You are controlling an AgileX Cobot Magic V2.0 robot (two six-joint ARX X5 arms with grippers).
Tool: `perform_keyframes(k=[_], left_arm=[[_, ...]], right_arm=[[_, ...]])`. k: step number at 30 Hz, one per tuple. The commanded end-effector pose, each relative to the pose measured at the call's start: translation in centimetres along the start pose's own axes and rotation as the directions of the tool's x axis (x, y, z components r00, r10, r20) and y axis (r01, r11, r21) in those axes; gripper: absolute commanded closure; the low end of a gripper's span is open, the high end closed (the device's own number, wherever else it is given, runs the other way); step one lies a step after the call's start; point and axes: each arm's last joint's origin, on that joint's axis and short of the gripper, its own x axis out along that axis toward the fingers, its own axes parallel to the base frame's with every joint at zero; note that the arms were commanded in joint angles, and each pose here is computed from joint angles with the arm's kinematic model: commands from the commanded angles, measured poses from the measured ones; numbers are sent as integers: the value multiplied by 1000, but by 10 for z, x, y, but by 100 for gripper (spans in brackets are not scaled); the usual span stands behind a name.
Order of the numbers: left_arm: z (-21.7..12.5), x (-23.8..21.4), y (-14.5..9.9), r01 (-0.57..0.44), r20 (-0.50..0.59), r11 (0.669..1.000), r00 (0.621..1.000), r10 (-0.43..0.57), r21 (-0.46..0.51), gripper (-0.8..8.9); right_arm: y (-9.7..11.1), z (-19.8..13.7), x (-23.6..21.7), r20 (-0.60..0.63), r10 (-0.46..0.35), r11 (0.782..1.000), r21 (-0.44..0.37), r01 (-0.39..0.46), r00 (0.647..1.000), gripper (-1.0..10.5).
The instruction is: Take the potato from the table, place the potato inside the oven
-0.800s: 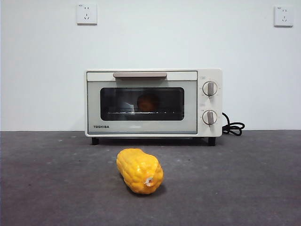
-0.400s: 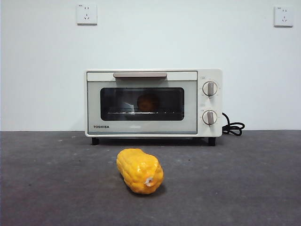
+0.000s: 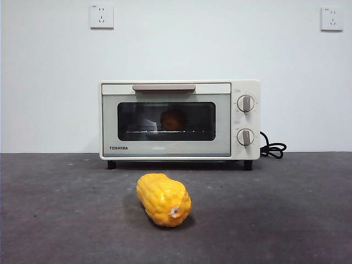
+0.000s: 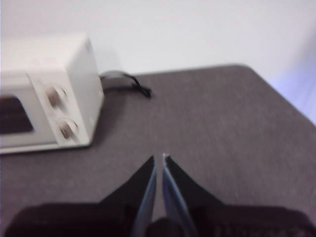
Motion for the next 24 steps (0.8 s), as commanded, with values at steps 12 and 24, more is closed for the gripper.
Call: perform_keyframes(k=[12,24], left_arm=[[-2,1,0,-6,-3,1000,1000,6,-11,817],[-2,1,0,-6,-3,1000,1000,6,-11,817]], right_arm=[[-2,-89,18,53,29,993,-114,-23,998,914],[-2,-123,24,47,28,993,-117,-22,998,914]])
